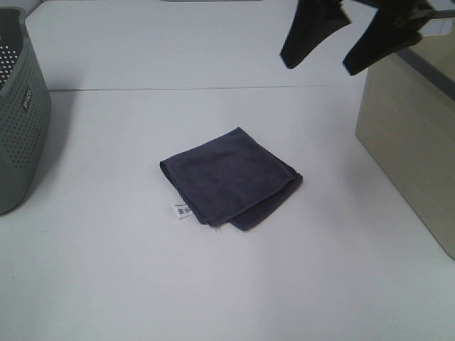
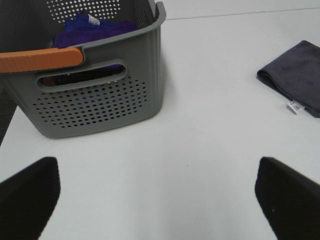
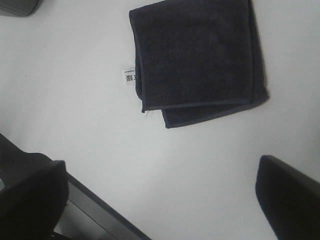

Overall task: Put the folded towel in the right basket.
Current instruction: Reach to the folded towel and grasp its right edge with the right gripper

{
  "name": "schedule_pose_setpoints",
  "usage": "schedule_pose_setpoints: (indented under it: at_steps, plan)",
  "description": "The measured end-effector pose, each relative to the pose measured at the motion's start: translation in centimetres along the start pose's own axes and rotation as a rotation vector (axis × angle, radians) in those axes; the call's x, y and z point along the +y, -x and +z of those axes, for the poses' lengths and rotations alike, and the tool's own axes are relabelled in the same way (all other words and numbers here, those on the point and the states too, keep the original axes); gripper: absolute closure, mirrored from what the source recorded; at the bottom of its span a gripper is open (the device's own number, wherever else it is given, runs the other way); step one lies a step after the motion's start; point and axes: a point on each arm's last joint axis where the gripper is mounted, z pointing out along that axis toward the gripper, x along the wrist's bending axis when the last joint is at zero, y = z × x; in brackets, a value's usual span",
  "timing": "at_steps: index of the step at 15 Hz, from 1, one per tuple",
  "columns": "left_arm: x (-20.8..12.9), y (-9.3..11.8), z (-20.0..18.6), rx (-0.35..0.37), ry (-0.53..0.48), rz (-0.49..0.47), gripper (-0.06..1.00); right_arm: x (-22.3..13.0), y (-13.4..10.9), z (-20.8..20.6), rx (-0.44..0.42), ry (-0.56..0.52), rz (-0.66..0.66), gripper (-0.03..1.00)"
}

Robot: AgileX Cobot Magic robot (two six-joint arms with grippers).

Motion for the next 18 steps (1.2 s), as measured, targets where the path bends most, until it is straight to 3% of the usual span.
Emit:
schedule_pose_setpoints:
  at_steps: [4,12,18]
  plan:
    - [0.0,0.0,0.0,0.000,0.000,0.000,-0.05,3.4,1.3,5.2,0.035,-0.043,0.008,-0.01]
    - [0.0,0.0,0.0,0.000,0.000,0.000,-0.05,5.6,4.3,14.6,0.104,-0.126,-0.034,-0.01]
    - [0.0,0.0,0.0,-0.002,0.000,-0.001,-0.05,7.3,7.5,20.2,-0.004,-0.170,-0.116,-0.01]
